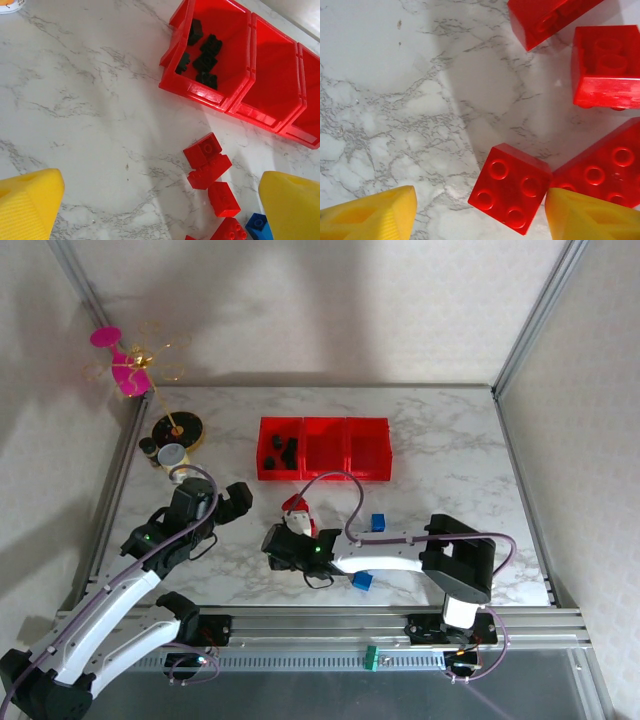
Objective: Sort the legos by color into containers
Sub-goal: Pick up the lego from the bottom-center of the table.
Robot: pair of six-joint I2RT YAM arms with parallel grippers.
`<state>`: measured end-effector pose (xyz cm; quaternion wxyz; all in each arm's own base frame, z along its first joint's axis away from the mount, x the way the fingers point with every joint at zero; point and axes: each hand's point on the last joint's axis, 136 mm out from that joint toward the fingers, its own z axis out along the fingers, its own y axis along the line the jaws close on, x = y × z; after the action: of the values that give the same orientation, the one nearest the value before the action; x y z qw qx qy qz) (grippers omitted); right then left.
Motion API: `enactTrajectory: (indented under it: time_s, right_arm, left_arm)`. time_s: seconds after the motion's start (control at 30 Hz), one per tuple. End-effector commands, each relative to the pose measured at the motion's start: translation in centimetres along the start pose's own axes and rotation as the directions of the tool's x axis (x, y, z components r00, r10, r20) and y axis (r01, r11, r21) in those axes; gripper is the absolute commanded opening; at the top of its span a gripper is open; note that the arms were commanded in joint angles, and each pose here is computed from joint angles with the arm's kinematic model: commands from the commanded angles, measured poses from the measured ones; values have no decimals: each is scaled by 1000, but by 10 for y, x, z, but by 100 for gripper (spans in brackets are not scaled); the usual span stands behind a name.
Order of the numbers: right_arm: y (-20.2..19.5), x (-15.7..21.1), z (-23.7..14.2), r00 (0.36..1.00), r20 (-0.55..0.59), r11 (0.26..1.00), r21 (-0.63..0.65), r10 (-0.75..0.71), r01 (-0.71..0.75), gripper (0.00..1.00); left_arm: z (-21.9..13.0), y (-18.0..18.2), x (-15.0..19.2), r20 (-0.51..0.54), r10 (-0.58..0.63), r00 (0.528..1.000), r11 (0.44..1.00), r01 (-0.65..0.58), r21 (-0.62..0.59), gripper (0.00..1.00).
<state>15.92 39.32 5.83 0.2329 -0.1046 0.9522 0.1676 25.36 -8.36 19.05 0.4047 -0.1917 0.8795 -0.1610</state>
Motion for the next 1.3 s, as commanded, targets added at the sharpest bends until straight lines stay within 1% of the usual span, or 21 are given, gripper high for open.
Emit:
enactTrajectory:
  time_s: [0.0, 0.3, 0.47, 0.7, 0.8, 1.0, 1.17, 1.27]
  right_arm:
    - [-2, 0, 5, 1000, 7, 998, 70, 6, -6, 65]
    - [-6, -3, 12, 999, 10, 989, 142, -41, 40, 48]
    - [-5, -4, 13, 998, 13, 989, 134, -65, 63, 38]
    - [-1, -13, 2, 995, 42, 991, 103, -90, 85, 34]
    - [0, -28, -11, 993, 81, 993, 82, -86, 79, 34]
    - [-9, -75, -36, 982, 172, 997, 44, -72, 65, 34]
    - [-35, -129, -48, 962, 262, 996, 65, -80, 66, 34]
    - [-57, -162, -48, 949, 309, 996, 80, -63, 40, 34]
  left_arm:
    - [-8, 1, -6, 26, -1, 1000, 1000, 2, -7, 100]
    - [-13, 4, -7, 42, -5, 999, 1000, 5, 0, 99]
    - [-15, 4, -8, 50, -5, 999, 1000, 5, 2, 100]
    - [-16, 4, -9, 59, -24, 998, 1000, 23, 9, 100]
    - [-20, -1, -14, 67, -27, 997, 999, 26, 27, 100]
    - [-25, -11, -28, 93, -29, 995, 999, 25, 45, 100]
    - [-21, -22, -32, 92, -49, 995, 996, 42, 74, 100]
    - [-17, -26, -34, 105, -67, 992, 994, 57, 96, 100]
